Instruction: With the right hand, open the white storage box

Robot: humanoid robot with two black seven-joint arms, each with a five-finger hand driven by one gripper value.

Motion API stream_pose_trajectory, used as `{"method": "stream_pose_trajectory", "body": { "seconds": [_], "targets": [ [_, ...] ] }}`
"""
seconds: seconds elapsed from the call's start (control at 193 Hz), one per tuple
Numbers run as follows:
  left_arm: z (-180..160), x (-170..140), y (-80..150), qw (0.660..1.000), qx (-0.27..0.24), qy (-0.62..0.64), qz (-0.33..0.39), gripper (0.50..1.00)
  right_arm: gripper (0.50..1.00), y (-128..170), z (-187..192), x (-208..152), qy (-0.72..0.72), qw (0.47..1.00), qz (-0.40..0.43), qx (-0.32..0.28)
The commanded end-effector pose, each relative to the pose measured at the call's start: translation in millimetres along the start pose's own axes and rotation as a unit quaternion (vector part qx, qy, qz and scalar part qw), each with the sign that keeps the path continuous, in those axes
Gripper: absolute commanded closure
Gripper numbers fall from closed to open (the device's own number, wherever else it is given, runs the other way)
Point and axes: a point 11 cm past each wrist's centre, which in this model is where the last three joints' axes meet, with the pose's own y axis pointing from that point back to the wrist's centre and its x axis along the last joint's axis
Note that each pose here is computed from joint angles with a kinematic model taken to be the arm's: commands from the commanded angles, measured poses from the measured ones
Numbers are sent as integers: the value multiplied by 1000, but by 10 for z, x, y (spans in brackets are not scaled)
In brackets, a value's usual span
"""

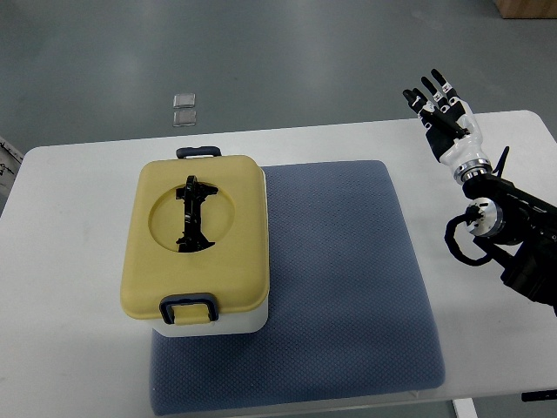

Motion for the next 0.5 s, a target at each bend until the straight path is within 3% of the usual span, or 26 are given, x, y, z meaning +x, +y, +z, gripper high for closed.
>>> {"method": "stream_pose_trajectory", "body": {
  "seconds": [0.0, 0.493],
  "targets": [
    [-1, 5, 0, 1000, 0, -1, 1, 500, 570, 0, 1, 0, 0, 1000, 0, 0],
    [19, 4, 1, 1000, -2, 0, 2, 500, 570, -3, -2, -3, 0, 1000, 0, 0]
  ]
}}
